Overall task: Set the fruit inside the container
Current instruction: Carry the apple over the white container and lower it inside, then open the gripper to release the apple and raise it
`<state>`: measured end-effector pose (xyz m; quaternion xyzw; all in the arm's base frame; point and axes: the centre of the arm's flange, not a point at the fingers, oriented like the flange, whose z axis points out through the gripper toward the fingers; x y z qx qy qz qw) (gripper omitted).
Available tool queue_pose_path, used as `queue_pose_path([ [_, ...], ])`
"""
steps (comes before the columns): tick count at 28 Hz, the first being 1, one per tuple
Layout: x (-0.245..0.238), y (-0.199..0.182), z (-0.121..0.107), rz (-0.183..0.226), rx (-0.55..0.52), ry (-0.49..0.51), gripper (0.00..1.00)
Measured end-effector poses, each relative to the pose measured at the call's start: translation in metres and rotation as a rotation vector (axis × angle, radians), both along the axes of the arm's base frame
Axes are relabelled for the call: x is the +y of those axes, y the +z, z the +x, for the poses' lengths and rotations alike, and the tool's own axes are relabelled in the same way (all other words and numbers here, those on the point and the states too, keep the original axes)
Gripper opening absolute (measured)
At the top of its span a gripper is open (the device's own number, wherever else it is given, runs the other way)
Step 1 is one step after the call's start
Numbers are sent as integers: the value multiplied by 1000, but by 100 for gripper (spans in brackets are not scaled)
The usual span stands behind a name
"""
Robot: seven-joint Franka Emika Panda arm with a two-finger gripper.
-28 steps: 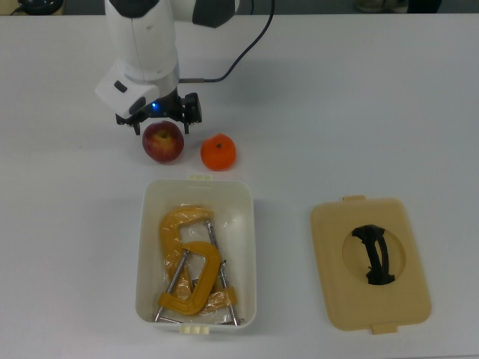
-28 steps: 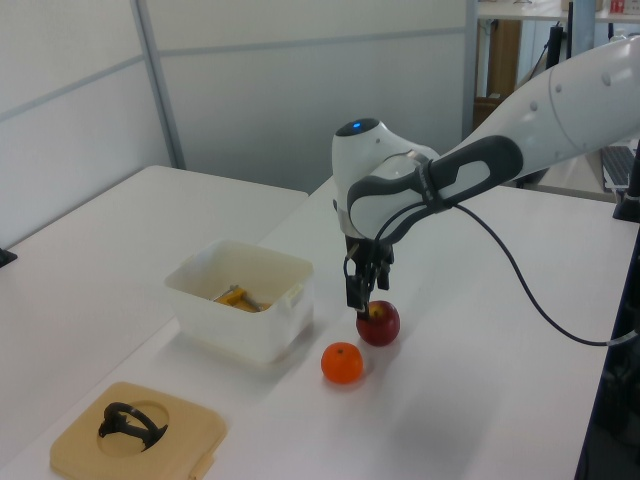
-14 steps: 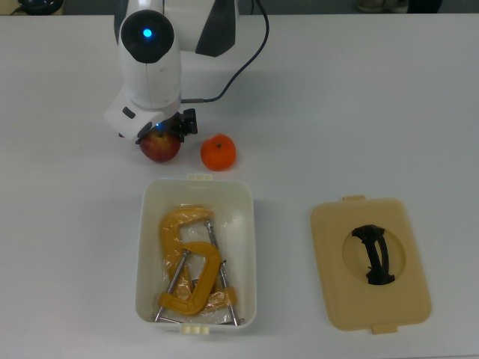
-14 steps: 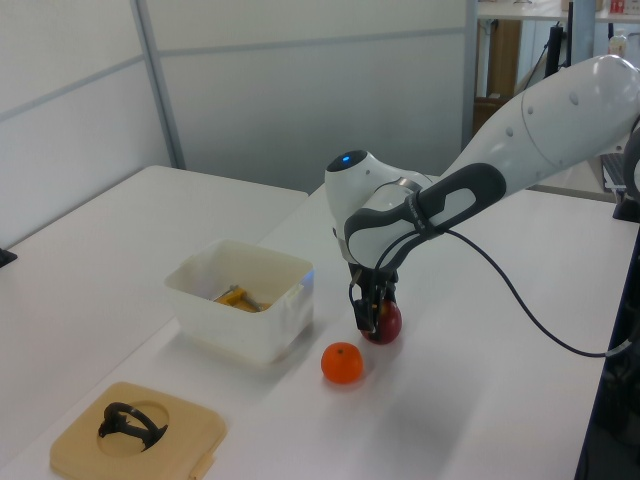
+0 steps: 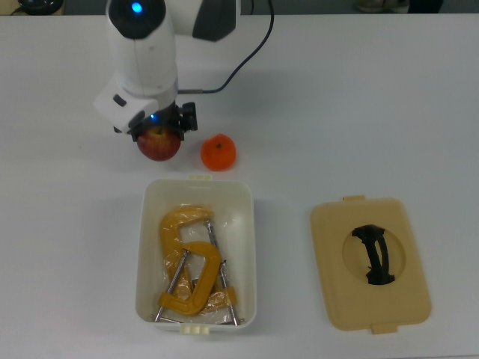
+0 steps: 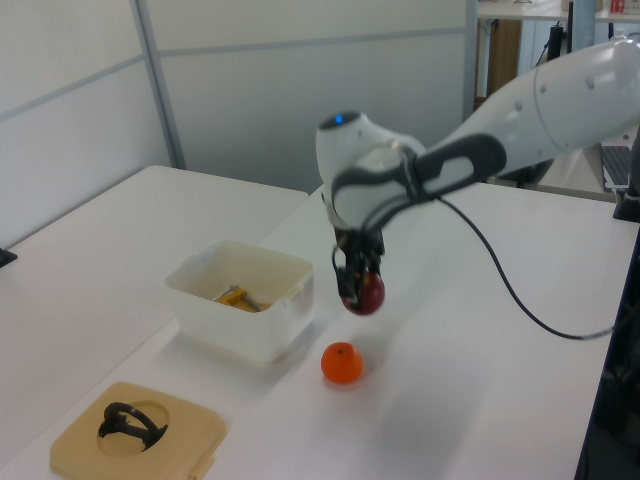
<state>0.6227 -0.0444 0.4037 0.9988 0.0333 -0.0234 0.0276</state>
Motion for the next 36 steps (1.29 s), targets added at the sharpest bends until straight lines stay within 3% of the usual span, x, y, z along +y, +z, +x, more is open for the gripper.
queue_pose_path([
  [5,5,72,14,72,-72,-31,92],
  [11,11,107,33,130,-151,-101,92],
  [23,30,61,89,143,-324,-196,92],
  [29,35,47,95,133,-322,-194,92],
  [33,36,56,95,134,-329,-198,100],
  [36,37,61,88,133,-265,-197,100],
])
